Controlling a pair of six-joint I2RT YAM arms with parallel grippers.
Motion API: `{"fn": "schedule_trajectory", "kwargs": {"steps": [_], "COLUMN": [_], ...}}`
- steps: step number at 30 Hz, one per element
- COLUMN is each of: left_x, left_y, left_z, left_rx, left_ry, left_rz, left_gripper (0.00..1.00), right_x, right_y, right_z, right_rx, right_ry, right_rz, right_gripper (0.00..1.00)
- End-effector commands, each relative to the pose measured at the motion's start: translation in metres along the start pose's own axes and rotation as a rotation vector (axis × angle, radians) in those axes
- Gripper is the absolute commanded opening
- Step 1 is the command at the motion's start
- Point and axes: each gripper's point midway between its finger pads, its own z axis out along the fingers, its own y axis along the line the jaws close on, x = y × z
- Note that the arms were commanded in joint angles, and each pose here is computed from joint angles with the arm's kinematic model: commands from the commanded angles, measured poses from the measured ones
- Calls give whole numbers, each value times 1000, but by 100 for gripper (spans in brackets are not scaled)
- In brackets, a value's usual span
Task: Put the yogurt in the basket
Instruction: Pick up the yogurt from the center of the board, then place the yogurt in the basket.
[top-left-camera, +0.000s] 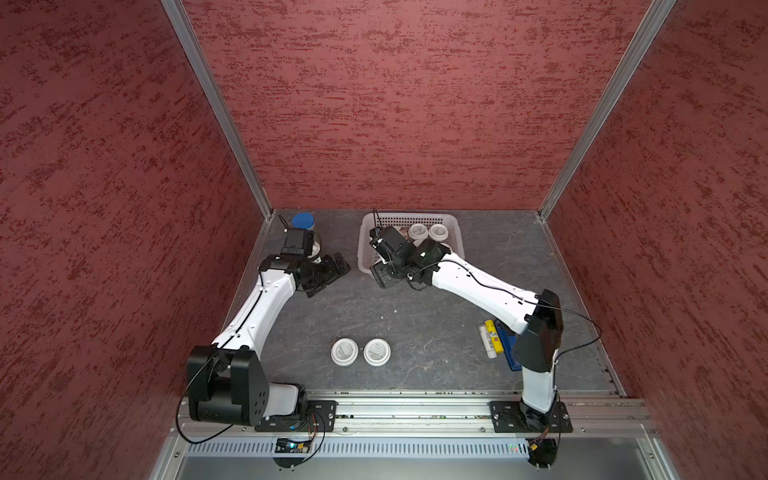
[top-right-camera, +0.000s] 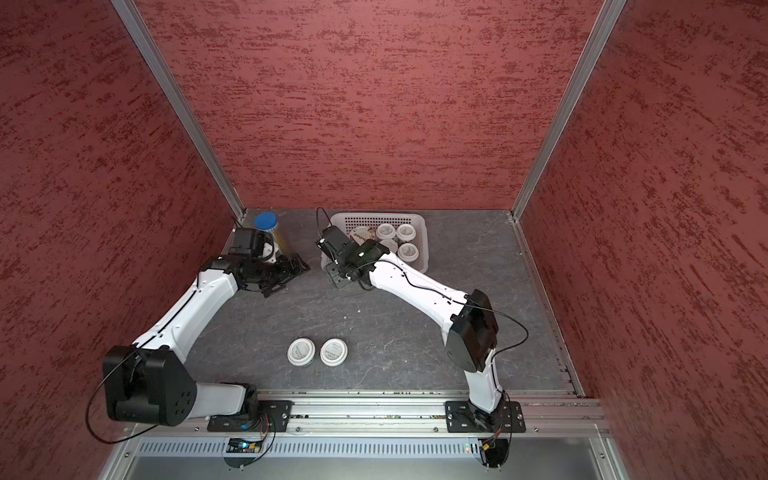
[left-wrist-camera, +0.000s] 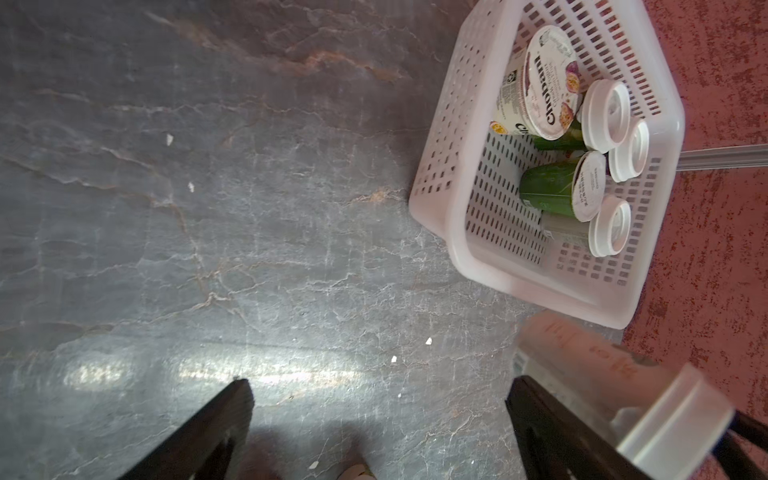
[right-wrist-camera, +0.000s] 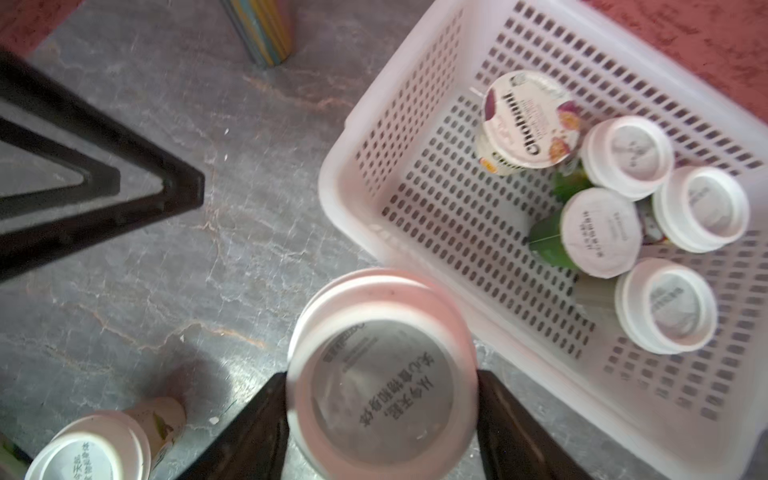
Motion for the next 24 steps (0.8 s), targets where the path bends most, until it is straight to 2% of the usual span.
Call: {"fn": "schedule_trajectory", "kwargs": {"steps": [1,10,24], "left_x": [-13,-29,-26], "left_y": [-11,-21,-16], "left_z": [4,18,38], "left_rx": [3,1,-2], "left_ry": [-20,4,52], "left_rz": [14,18,1], "left_gripper": [100,100,99], "right_x": [-23,-49,-25], "right_y": [-31,-64,-88], "right_z": [-2,54,122], "right_rx": [61,86,127], "right_ry": [-38,-35,50], "right_rz": [10,46,61], "right_gripper": [71,71,71]}}
